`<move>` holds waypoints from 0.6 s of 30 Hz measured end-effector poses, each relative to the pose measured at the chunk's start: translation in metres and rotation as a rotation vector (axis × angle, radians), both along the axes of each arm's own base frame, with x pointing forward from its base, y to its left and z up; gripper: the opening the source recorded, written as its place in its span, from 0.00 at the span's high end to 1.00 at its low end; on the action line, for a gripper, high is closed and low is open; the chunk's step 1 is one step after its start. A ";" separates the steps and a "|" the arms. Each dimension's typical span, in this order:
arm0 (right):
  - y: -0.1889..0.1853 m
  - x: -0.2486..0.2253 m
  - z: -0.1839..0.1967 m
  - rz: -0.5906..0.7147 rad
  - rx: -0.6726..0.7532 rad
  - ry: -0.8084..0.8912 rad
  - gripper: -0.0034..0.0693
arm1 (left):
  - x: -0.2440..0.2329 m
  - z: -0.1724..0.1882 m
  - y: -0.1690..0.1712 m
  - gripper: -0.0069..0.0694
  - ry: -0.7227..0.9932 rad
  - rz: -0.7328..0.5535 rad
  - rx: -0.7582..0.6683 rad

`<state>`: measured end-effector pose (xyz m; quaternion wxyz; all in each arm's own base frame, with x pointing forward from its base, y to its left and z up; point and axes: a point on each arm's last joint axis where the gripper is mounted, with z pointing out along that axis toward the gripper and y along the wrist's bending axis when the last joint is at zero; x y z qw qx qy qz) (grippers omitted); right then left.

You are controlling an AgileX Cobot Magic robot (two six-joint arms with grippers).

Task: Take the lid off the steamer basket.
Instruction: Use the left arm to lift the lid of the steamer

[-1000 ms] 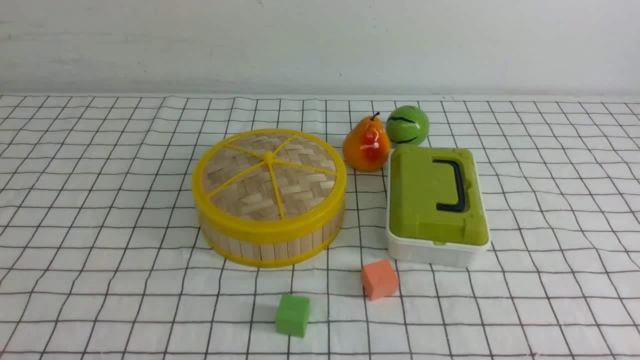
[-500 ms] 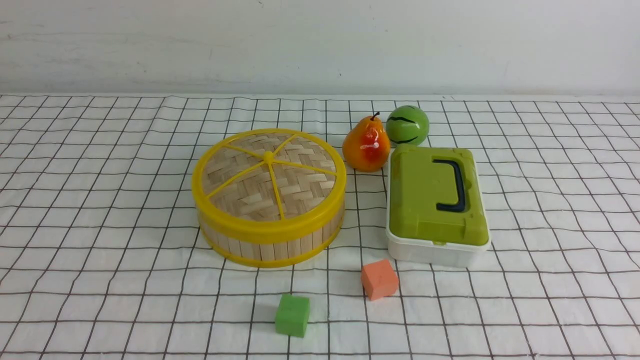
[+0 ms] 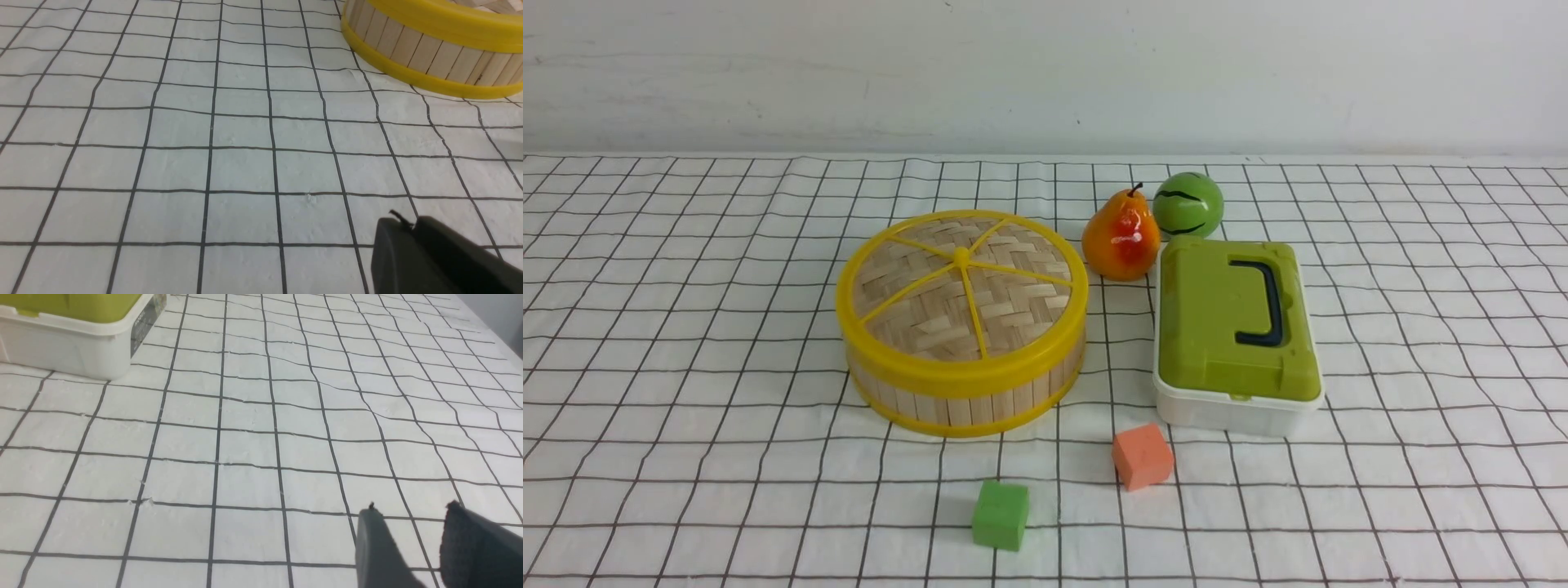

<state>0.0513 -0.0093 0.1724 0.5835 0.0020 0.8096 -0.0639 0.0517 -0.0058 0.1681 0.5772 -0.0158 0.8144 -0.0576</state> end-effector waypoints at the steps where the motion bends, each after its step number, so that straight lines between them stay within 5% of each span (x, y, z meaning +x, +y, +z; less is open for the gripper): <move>1: 0.000 0.000 0.000 0.000 0.000 0.000 0.62 | 0.000 0.000 0.000 0.84 0.000 0.000 0.000; 18: 0.000 0.000 0.000 0.000 0.000 0.000 0.62 | 0.000 0.000 0.000 0.82 0.000 0.000 0.000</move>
